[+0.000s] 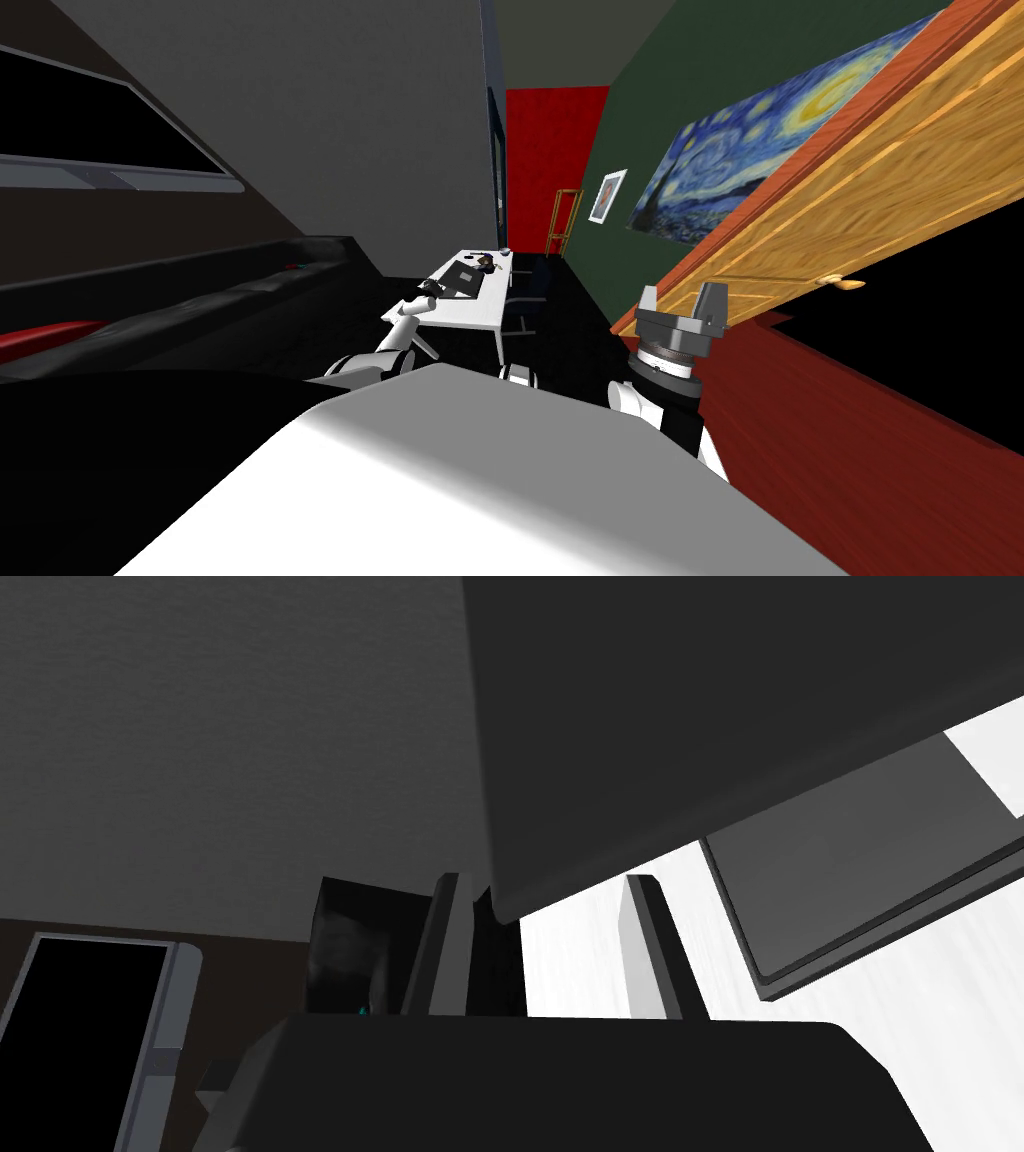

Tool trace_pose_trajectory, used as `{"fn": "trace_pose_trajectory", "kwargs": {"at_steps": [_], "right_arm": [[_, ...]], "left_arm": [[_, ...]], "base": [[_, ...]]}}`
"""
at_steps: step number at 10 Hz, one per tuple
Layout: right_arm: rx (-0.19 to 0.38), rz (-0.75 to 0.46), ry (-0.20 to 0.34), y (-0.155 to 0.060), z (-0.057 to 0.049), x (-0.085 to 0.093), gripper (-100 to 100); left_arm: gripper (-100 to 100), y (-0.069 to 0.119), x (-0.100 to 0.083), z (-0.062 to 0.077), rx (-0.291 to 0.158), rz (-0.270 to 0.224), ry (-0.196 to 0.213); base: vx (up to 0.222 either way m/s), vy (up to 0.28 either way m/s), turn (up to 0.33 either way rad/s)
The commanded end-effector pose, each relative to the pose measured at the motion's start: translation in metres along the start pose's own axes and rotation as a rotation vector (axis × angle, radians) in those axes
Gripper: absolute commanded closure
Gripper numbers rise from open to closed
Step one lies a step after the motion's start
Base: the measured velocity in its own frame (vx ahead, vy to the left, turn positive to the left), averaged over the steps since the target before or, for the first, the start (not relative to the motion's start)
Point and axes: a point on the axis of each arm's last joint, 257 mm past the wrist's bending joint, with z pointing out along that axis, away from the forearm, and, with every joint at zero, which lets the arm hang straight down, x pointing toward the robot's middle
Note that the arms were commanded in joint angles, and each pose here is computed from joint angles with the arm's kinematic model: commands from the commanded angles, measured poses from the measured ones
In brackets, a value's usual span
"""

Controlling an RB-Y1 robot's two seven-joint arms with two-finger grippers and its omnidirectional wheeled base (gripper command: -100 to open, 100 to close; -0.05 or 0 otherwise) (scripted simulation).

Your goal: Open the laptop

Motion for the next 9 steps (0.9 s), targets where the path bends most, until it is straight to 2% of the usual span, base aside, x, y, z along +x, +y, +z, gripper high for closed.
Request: {"fn": "trace_pose_trajectory", "kwargs": {"at_steps": [1, 8, 9], "right_arm": [[0.000, 0.000, 0.000, 0.000, 0.000, 0.000, 0], [0.000, 0.000, 0.000, 0.000, 0.000, 0.000, 0], [0.000, 0.000, 0.000, 0.000, 0.000, 0.000, 0]], "left_arm": [[-100, -0.001, 0.002, 0.000, -0.011, -0.041, 0.003], [-100, -0.049, 0.002, 0.002, -0.012, -0.043, 0.002], [-100, -0.043, 0.001, 0.001, -0.014, -0.042, 0.002]], "base": [[-0.019, 0.040, -0.009], [-0.004, -0.039, 0.001], [-0.003, -0.009, 0.003]]}}
